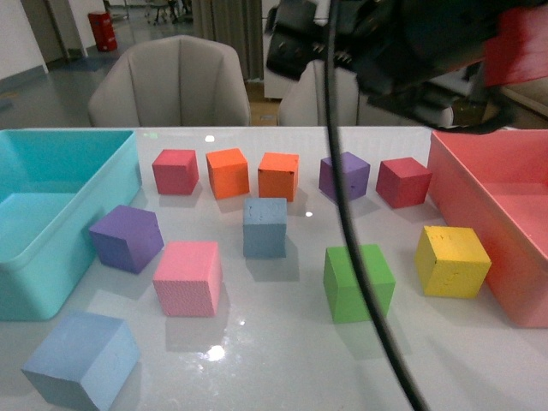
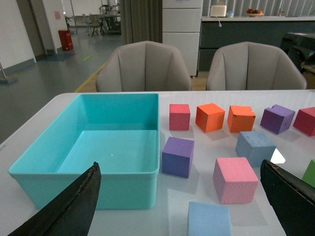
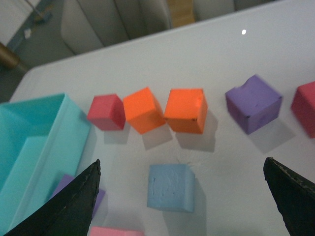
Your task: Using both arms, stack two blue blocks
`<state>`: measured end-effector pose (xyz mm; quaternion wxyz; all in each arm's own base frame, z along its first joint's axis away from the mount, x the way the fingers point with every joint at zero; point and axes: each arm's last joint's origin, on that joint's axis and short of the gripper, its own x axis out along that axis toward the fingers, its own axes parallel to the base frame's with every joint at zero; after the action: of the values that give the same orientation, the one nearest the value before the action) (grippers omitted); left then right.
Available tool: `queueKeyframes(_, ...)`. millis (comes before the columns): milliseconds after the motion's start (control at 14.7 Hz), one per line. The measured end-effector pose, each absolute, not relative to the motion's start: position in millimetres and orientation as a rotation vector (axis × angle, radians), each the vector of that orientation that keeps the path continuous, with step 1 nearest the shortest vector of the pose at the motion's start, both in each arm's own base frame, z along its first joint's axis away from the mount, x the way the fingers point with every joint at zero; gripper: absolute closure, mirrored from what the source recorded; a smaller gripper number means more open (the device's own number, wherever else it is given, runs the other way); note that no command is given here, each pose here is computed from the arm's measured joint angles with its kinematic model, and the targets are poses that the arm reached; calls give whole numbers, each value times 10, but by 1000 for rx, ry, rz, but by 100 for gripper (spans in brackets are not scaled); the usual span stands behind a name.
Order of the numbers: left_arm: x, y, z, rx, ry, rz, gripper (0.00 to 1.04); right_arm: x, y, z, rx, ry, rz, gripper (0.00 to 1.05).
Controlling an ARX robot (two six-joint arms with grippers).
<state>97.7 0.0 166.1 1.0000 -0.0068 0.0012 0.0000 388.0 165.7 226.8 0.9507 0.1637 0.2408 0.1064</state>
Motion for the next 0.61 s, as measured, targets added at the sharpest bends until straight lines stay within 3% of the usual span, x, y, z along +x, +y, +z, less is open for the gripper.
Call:
queueKeyframes(204, 977, 0, 1661, -14, 3, 0, 7, 3048, 1247, 2583, 342, 295, 164, 6)
queueKeyframes(475, 977, 0, 1661, -14, 2, 0, 7, 2270, 601, 2553, 301, 175, -24, 6)
queueKeyframes(611, 977, 0, 1661, -14, 2, 0, 7, 1917, 323, 2482, 193, 26, -15, 23)
